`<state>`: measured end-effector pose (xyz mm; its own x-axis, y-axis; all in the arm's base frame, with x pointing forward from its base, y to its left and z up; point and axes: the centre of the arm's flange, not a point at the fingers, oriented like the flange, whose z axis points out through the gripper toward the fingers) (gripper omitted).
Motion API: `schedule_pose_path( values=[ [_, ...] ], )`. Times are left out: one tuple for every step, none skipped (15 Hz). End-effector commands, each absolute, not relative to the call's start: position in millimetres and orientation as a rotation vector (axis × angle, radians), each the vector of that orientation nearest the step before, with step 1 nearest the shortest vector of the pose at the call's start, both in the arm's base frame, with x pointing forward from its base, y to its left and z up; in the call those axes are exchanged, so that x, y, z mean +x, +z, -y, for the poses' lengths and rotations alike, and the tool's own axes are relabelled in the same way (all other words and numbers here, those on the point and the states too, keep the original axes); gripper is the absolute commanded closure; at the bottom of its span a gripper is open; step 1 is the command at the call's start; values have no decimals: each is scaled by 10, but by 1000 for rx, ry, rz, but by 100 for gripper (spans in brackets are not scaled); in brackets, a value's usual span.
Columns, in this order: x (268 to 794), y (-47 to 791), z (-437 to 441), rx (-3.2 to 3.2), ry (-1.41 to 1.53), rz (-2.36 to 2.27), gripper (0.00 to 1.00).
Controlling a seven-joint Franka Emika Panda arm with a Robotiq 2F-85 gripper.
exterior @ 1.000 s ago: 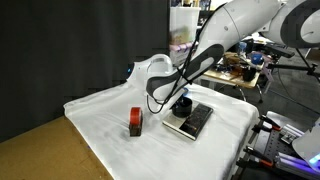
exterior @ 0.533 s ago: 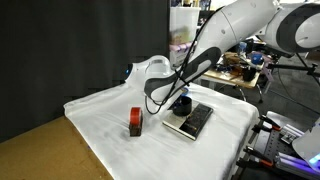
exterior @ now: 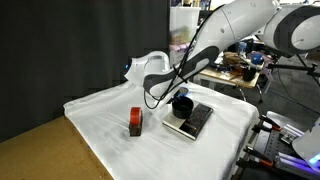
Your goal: Remove the blue marker from the black mug and put it on the left side of the table
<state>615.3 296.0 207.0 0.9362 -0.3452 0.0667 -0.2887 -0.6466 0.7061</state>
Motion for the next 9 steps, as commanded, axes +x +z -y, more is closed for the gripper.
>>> schedule_pose_path(
  values=[
    [6348, 2119, -2954, 2280, -68, 409, 95],
    [6375, 2136, -2947, 2279, -59, 406, 95],
    [6387, 2136, -2951, 2278, -52, 403, 95],
    [6402, 2132, -2954, 2277, -46, 400, 95],
    [6412, 2117, -2959, 2275, -43, 398, 95],
    [6414, 2111, -2964, 2275, -41, 396, 95],
    [6414, 2095, -2964, 2275, -42, 395, 95],
    [6413, 2079, -2969, 2275, -43, 393, 95],
    [6414, 2053, -2968, 2274, -47, 392, 95]
  ],
)
